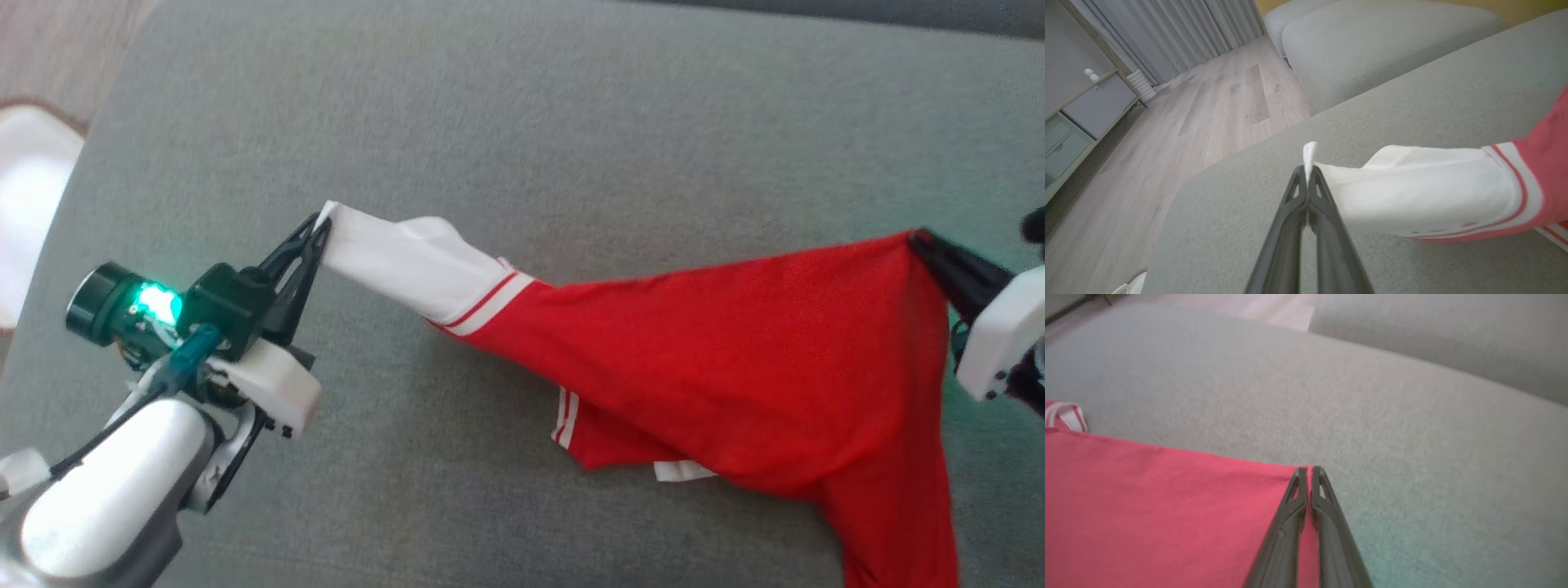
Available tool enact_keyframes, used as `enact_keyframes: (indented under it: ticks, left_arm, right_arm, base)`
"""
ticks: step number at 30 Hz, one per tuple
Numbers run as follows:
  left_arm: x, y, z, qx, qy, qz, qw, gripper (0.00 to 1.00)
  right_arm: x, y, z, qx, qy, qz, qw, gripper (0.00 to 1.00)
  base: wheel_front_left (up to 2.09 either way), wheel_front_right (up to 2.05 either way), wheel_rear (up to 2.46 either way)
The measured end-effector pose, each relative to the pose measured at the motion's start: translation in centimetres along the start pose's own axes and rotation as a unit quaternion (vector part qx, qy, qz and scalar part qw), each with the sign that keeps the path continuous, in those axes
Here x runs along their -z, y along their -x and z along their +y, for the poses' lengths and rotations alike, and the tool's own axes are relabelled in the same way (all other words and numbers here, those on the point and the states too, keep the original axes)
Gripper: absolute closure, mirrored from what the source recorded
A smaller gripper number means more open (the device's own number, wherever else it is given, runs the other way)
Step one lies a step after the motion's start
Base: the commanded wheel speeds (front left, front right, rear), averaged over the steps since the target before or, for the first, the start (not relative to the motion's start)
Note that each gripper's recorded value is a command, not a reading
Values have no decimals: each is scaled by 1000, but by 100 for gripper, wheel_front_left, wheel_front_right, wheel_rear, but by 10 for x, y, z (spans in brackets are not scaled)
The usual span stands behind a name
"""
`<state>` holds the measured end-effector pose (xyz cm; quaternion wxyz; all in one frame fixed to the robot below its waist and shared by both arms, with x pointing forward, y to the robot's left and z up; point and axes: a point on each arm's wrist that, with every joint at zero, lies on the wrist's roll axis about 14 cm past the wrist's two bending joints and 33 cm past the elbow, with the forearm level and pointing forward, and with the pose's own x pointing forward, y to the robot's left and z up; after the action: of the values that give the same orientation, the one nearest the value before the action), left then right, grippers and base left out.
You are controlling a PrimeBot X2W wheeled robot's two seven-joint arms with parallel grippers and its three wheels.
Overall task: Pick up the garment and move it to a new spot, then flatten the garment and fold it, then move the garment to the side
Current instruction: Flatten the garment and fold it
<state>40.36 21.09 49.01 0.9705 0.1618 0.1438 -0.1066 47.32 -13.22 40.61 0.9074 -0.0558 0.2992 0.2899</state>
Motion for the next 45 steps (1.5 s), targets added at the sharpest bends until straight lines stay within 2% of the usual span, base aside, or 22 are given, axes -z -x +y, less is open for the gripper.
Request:
enact_keyframes:
  ticks: [3,8,14,24,25,29,32,35,37,39,41,45]
  left_arm:
    - [-15,5,3,-2,-7,-32,999,100]
    - [-54,18,11,-12,-25,-109,994,100]
    - [-102,42,9,-8,-57,-184,981,100]
    - [-182,77,-9,13,-106,-284,953,100]
    - [-182,77,-9,13,-106,-284,953,100]
    - [-223,88,-7,13,-132,-327,936,100]
    - [-251,92,1,3,-149,-354,923,100]
    - [-267,85,10,2,-157,-361,919,100]
    - [-271,71,19,3,-159,-350,923,100]
    - [-270,49,25,12,-147,-324,934,100]
    - [-276,14,34,20,-147,-307,940,100]
    - [-293,-35,54,2,-167,-302,938,100]
  right_arm:
    - [-28,18,-8,19,-1,-64,998,100]
    - [-67,64,-25,61,5,-168,984,100]
    - [-91,127,-23,89,21,-241,966,100]
    - [-133,240,-24,159,67,-342,923,100]
    - [-133,240,-24,159,67,-342,923,100]
    - [-150,273,-21,179,82,-373,907,100]
    - [-158,279,-20,186,89,-375,904,100]
    - [-174,275,-20,182,89,-382,902,100]
    - [-189,269,-22,181,95,-385,900,100]
    - [-202,256,-25,178,102,-380,902,100]
    - [-227,230,-34,174,105,-381,902,100]
    - [-266,188,-51,174,115,-388,898,100]
  base:
    - [0,0,0]
    - [0,0,0]
    - [0,0,0]
    - [0,0,0]
    - [0,0,0]
    - [0,0,0]
    - [0,0,0]
    - [0,0,0]
    - [0,0,0]
    - [0,0,0]
    - [0,0,0]
    - [0,0,0]
